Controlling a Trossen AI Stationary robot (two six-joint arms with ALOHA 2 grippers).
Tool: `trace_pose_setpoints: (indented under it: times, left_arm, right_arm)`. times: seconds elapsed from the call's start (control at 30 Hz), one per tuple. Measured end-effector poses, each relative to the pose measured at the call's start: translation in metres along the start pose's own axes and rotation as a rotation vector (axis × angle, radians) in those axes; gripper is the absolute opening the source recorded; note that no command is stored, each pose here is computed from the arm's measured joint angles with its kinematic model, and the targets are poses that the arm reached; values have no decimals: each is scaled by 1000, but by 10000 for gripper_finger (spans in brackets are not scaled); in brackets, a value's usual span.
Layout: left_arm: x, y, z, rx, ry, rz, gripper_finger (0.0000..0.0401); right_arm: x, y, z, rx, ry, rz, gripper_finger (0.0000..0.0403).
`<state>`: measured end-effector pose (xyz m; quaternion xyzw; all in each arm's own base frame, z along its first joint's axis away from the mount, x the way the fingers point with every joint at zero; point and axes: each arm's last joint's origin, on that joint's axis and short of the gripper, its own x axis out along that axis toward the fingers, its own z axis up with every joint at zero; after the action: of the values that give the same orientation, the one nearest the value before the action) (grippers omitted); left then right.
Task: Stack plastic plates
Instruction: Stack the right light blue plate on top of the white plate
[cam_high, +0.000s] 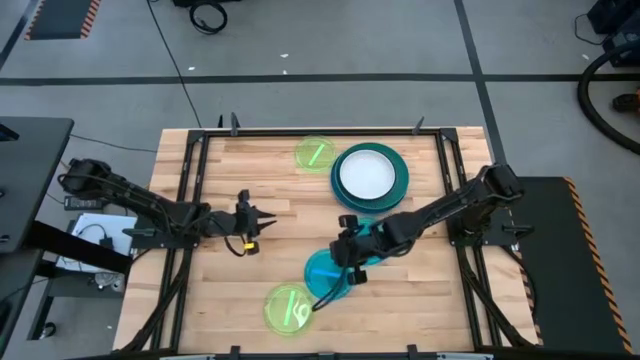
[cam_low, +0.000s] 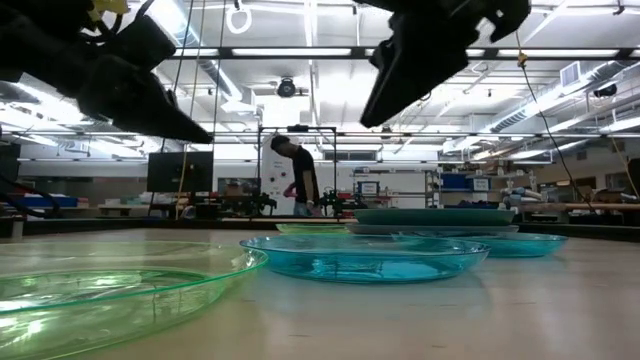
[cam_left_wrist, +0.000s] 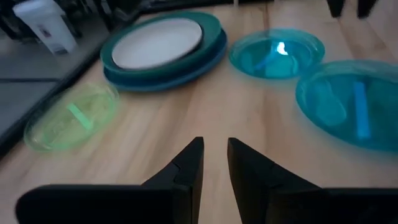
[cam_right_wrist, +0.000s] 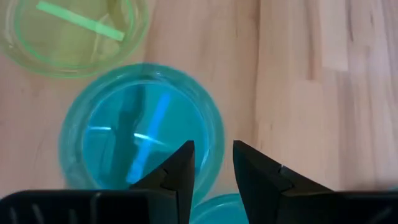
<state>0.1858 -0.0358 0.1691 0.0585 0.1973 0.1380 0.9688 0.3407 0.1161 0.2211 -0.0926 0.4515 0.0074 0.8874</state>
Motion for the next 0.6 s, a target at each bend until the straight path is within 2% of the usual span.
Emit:
trace_pose_setpoints:
  times: [0.17, 0.4, 0.6]
  left_arm:
    - [3, 6, 3, -2, -20, 32, 80]
    - [7, 15, 3, -15, -11, 79, 80]
    - [7, 16, 6, 113, -36, 86, 80]
  right_arm:
    - [-2, 5, -10, 96, 100, 21, 118]
    - [-5, 12, -19, 66, 171, 13, 118]
    - [-4, 17, -33, 93, 228, -52, 118]
